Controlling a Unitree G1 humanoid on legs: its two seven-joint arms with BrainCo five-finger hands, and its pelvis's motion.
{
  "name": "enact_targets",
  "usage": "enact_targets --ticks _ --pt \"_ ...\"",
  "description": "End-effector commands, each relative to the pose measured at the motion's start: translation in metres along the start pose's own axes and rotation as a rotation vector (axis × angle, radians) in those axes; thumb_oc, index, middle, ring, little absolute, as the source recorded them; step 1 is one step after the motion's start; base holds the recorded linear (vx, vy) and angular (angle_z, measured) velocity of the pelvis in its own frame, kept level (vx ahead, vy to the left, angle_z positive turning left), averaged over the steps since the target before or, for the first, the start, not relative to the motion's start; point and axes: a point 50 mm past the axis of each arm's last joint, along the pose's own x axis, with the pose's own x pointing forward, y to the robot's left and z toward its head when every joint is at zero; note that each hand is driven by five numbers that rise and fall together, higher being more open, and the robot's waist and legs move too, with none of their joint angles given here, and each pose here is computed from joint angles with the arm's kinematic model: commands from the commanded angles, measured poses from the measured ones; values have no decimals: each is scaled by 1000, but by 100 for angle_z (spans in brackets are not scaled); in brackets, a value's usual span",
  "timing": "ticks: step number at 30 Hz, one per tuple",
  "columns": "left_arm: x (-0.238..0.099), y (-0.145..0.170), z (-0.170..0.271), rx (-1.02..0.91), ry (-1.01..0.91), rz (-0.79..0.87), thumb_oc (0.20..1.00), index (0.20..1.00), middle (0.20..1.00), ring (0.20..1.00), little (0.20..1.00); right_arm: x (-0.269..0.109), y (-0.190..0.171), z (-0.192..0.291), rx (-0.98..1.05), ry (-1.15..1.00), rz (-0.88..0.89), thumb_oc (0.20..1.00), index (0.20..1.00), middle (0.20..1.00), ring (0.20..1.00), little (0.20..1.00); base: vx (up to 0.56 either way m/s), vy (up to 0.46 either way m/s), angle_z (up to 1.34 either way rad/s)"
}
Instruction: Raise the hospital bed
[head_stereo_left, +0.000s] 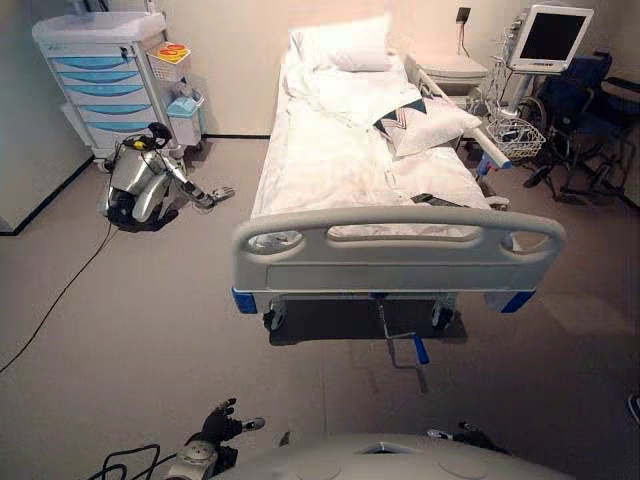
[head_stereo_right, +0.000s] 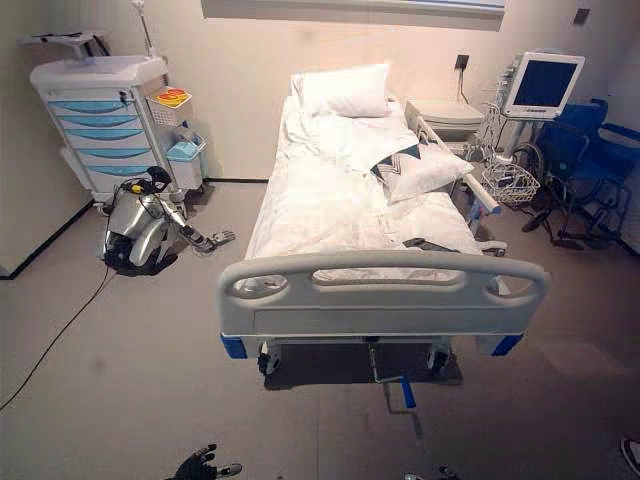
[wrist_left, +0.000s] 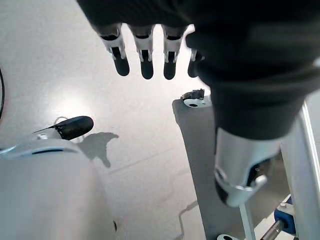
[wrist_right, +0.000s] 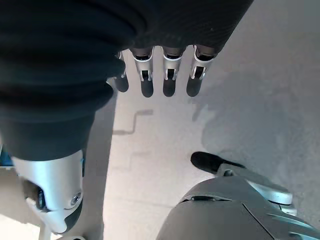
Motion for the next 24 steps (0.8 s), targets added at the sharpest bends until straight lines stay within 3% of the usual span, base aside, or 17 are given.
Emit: enact_targets --ticks 1,11,16,18,19,24 --pt "7 -1 26 33 -71 -16 1000 1000 1000 1000 1000 5 4 39 -35 -87 10 1000 1000 1000 1000 1000 -33 113 8" --pt "8 11 50 -82 -171 43 1000 1000 1000 1000 1000 4 1 76 -7 -219 4 1000 1000 1000 1000 1000 -52 -1 -3" --pt "-6 24 132 -180 -550 59 1000 1000 1000 1000 1000 -11 -4 143 32 -501 -6 1000 1000 1000 1000 1000 -165 -6 -1" --pt "-11 26 145 -161 -609 58 1000 1000 1000 1000 1000 -15 -3 153 25 -543 -1 1000 1000 1000 1000 1000 -129 -5 0" --pt "-24 29 176 -148 -745 51 1000 1000 1000 1000 1000 -25 -4 177 12 -645 7 1000 1000 1000 1000 1000 -143 9 0" --pt "-66 33 246 -98 -1069 60 1000 1000 1000 1000 1000 -60 0 233 17 -906 36 1000 1000 1000 1000 1000 -160 -1 -5"
